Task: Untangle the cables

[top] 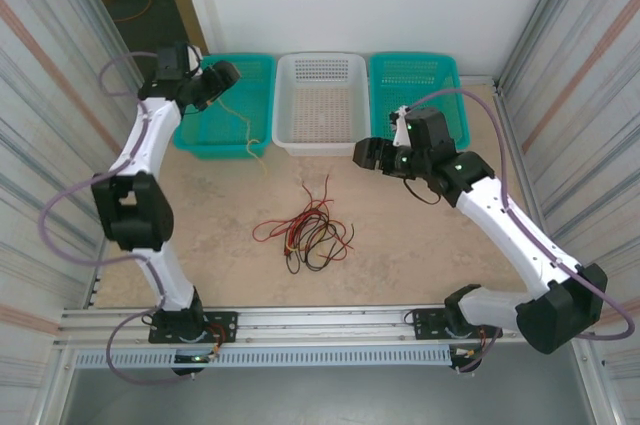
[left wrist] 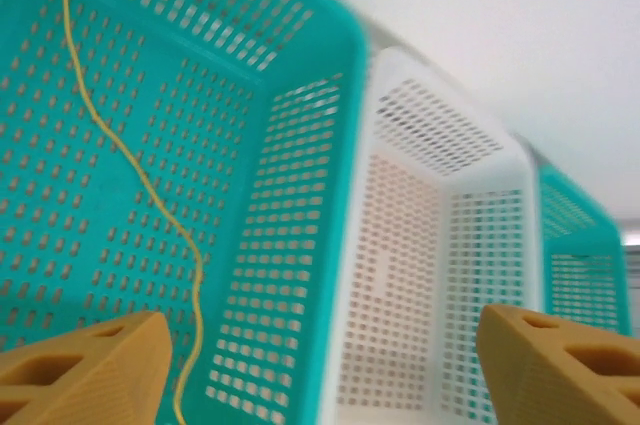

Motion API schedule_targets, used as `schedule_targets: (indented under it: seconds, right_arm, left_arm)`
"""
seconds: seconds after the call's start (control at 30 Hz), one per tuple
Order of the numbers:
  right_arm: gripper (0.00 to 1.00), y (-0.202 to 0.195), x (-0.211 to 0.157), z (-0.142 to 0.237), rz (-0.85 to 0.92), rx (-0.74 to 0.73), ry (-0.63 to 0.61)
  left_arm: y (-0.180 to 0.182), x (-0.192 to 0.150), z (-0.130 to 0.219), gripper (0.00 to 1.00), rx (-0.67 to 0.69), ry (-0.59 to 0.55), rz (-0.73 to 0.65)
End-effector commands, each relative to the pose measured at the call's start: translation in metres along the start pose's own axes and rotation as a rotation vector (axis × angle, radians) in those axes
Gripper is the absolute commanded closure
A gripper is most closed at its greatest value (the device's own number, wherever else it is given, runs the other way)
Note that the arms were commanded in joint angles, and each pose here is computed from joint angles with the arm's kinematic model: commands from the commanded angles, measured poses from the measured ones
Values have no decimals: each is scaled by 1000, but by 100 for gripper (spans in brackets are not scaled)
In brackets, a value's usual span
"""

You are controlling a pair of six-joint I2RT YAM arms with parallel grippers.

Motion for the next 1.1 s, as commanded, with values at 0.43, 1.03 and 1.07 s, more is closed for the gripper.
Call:
schedule_targets:
  seconds: [0.43, 1.03, 1.07]
  right_arm:
    - [33, -9, -66, -48, 71, -123, 243]
    - [45, 26, -143, -99, 197, -162, 503]
    - [45, 26, -142, -101, 197, -169, 503]
  left_arm:
    - [59, -187, 91, 34, 46, 252, -258]
    - [100, -332, 101, 55, 112, 807, -283]
    - [101, -340, 104, 56, 104, 843, -266]
Point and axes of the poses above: each hand's point on the last joint's axis, 136 mm out from that joint toward the fingers, its own z axis back along the fingers, its own y axis along the line the jaws close on, x = y × z, the point moved 6 cm from there along z, back along the fingers, and after that the axes turned 12 degrees about z, right-handed, at the moved point
